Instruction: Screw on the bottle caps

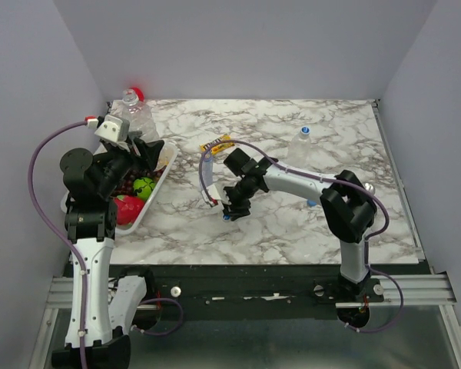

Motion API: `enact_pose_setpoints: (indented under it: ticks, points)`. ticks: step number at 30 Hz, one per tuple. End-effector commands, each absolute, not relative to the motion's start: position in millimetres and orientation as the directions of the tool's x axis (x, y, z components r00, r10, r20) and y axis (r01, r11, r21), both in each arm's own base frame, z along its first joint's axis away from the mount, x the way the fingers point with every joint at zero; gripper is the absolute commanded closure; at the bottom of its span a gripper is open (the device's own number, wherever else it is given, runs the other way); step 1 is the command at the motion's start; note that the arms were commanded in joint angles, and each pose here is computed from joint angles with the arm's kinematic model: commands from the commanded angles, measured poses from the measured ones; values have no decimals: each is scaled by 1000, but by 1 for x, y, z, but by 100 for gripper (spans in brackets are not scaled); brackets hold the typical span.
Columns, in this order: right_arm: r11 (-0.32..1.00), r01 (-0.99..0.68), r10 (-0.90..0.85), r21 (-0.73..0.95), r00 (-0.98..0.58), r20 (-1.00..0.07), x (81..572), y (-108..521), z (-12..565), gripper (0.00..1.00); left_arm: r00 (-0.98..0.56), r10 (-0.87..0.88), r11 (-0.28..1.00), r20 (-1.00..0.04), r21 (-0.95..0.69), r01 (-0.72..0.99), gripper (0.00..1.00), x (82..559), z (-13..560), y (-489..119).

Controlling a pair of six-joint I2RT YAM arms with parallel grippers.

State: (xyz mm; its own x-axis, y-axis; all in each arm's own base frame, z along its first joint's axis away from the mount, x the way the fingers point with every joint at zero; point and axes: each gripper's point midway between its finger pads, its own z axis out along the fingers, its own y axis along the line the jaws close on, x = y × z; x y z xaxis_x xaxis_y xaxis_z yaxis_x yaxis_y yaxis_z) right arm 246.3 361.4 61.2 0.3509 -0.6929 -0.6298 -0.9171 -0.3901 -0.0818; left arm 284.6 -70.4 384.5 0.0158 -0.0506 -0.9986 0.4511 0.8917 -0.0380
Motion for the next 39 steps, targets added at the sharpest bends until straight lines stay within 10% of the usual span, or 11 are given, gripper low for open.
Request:
enact_pose_setpoints:
  ticks: [1,18,25,39]
  points:
    - [-429,-898,-699,-100,399,-594,245,371,49,42,20,-75,901,-997,-60,429,100,284,387,-66]
    - [-399,-916,-759,-47,358,-544,239,379,19,46,-4,-84,892,-996,-77,445,100,281,377,-70]
    - [-391,-919,-774,-54,360,-521,238,373,18,65,-8,-68,877,-998,-63,476,100,278,371,-74]
    - [-168,-982,-579,-81,165,-798,188,277,280,74,67,180,298,-981,119,947,100,200,252,-204]
